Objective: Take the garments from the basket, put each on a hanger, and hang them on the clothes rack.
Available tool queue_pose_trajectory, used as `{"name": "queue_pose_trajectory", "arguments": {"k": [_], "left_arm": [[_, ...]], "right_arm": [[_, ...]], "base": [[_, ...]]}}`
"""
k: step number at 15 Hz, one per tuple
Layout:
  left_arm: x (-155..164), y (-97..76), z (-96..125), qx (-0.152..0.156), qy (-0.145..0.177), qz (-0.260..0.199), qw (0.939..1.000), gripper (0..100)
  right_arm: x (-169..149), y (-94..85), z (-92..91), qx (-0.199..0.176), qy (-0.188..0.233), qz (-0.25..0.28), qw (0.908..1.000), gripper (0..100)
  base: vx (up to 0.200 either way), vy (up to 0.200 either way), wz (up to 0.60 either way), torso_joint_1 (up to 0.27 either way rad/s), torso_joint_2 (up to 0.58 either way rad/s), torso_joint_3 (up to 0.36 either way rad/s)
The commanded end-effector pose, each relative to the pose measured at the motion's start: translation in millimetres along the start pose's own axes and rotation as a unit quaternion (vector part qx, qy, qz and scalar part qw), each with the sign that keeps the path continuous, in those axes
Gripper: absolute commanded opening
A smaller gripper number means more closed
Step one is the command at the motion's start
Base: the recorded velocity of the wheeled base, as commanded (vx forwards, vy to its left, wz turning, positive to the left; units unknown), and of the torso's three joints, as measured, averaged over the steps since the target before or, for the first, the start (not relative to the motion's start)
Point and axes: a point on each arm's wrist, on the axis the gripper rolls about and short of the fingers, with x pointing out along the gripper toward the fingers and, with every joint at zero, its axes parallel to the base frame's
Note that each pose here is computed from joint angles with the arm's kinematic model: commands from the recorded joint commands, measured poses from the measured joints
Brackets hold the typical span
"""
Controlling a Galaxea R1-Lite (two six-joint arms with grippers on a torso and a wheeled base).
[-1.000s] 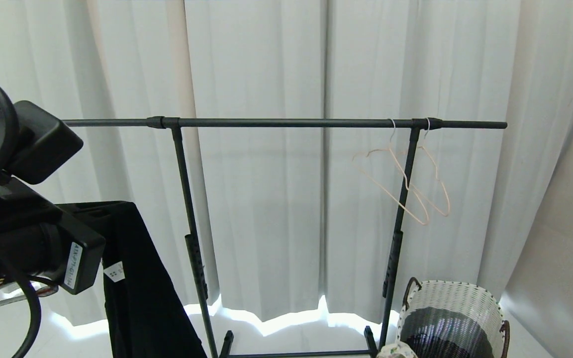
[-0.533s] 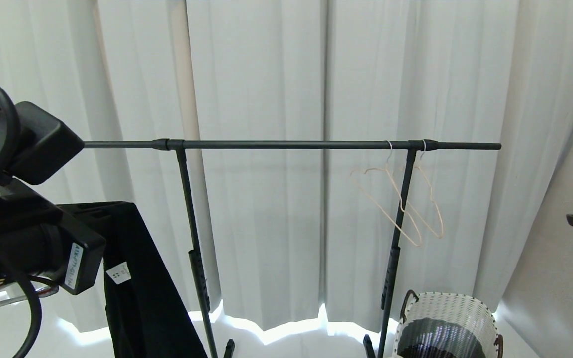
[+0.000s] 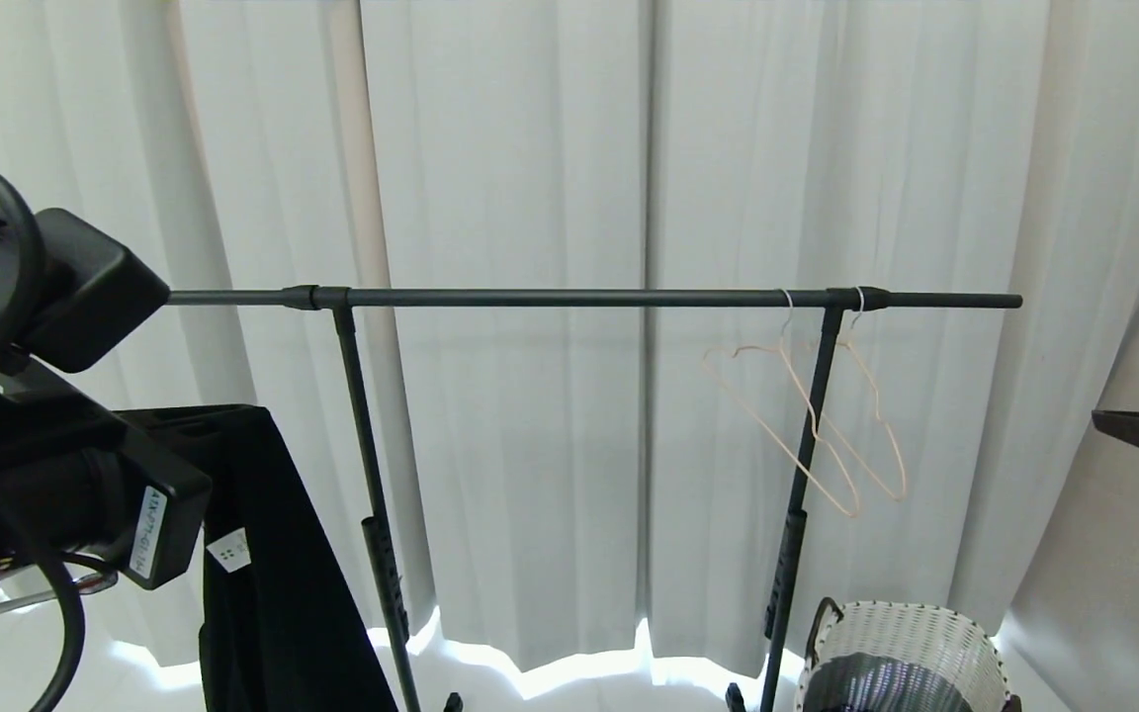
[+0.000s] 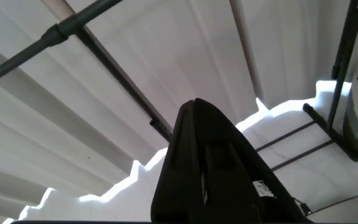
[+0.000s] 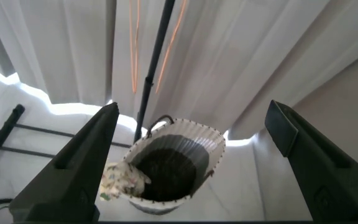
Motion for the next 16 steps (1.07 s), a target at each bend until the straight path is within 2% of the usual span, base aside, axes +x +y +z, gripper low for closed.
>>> {"name": "queue_pose_trajectory", "arguments": {"k": [1,6,10,11,12,16], "left_arm": [[0,-0.1,0,0.001,-0.001,0.0,1.0,0],[-1,0.3,0,0.0,-0.002,0.001,1.0,0],[0,0.2,0,0.0,-0.001,0.001,1.0,0],[0,0.1,0,0.0,0.0,0.001,1.0,0],[0,-0.2,0,0.001,-0.001,0.0,1.0,0],[-1,-0.2,-1,0.0,-0.001,0.001,1.0,0]], "right_arm": [[1,-0.1,0.6,0.001,0.001,0.001,1.0,100],[14,-0.2,-1.0,0.028,0.02,0.005,0.9994,100],[34,0.2,-6.2,0.047,0.055,0.01,0.9973,100],[37,0.2,-6.8,0.047,0.059,0.01,0.9971,100],[51,0.5,-10.6,0.059,0.083,0.013,0.9948,100],[105,0.7,-21.4,0.091,0.129,0.013,0.9874,100]], "base": [[0.2,0.0,0.0,0.017,0.0,-0.002],[0.2,0.0,0.0,0.0,0.0,-0.003],[0.2,0.0,0.0,0.002,0.0,0.002],[0.0,0.0,0.0,0.0,0.0,0.0],[0.0,0.0,0.0,0.0,0.0,0.0],[0.0,0.0,0.0,0.0,0.0,0.0]]}}
